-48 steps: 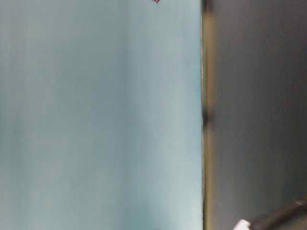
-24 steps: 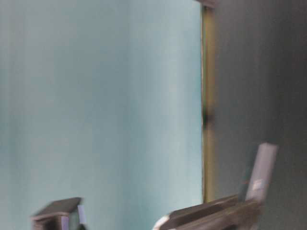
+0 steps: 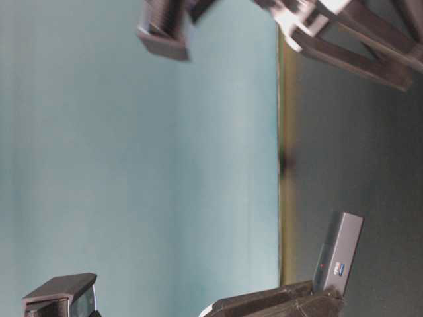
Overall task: Insert the LAN cable into the hub.
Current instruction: 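Grasp the blue LAN plug with the right gripper and lift both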
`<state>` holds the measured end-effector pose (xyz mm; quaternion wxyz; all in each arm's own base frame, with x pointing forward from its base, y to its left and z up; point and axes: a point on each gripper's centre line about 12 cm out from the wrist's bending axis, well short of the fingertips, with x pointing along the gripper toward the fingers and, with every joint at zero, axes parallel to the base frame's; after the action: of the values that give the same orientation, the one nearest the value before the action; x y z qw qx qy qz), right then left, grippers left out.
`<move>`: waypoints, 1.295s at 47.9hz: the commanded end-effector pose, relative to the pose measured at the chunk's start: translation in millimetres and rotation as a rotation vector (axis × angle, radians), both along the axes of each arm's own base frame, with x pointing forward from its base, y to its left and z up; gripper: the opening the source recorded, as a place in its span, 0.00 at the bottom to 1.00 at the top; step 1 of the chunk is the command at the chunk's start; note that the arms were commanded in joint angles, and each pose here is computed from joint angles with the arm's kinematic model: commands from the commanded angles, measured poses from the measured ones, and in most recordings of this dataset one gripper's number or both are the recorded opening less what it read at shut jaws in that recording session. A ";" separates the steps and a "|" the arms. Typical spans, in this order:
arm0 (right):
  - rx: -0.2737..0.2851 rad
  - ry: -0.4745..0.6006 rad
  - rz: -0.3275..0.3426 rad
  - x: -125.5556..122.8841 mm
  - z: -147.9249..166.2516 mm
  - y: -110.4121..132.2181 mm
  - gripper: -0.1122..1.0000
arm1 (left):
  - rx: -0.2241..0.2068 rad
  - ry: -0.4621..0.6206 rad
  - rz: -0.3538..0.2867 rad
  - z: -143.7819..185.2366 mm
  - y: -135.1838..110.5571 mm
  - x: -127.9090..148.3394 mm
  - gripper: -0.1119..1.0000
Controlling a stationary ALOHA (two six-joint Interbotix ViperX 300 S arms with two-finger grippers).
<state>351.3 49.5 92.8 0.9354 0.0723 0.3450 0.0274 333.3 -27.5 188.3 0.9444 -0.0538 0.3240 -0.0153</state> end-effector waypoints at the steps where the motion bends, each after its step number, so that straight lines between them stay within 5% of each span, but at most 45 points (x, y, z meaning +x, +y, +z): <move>1: -0.003 -0.014 0.005 6.8 -2.0 1.5 0.72 | -0.002 -0.040 -0.002 12.8 -0.8 3.8 0.35; 36: 0.015 -0.102 0.023 13.7 -27.5 13.0 0.68 | -0.025 -0.061 0.014 13.1 0.1 3.7 0.35; 42: 0.015 -0.097 0.025 6.2 -29.3 12.8 0.55 | -0.027 -0.058 0.017 12.3 0.8 0.9 0.35; 50: 0.029 -0.087 0.018 -1.7 -31.0 13.8 0.22 | -0.027 -0.052 0.015 11.3 -0.1 -0.8 0.35; 62: 0.073 -0.164 -0.002 3.1 -6.6 15.2 0.22 | 0.000 0.005 0.005 16.4 0.0 4.7 0.35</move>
<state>349.8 61.1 69.8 0.9516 0.0943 0.2899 0.0396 331.6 -26.6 190.7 0.9411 -0.0591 0.3326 -0.0111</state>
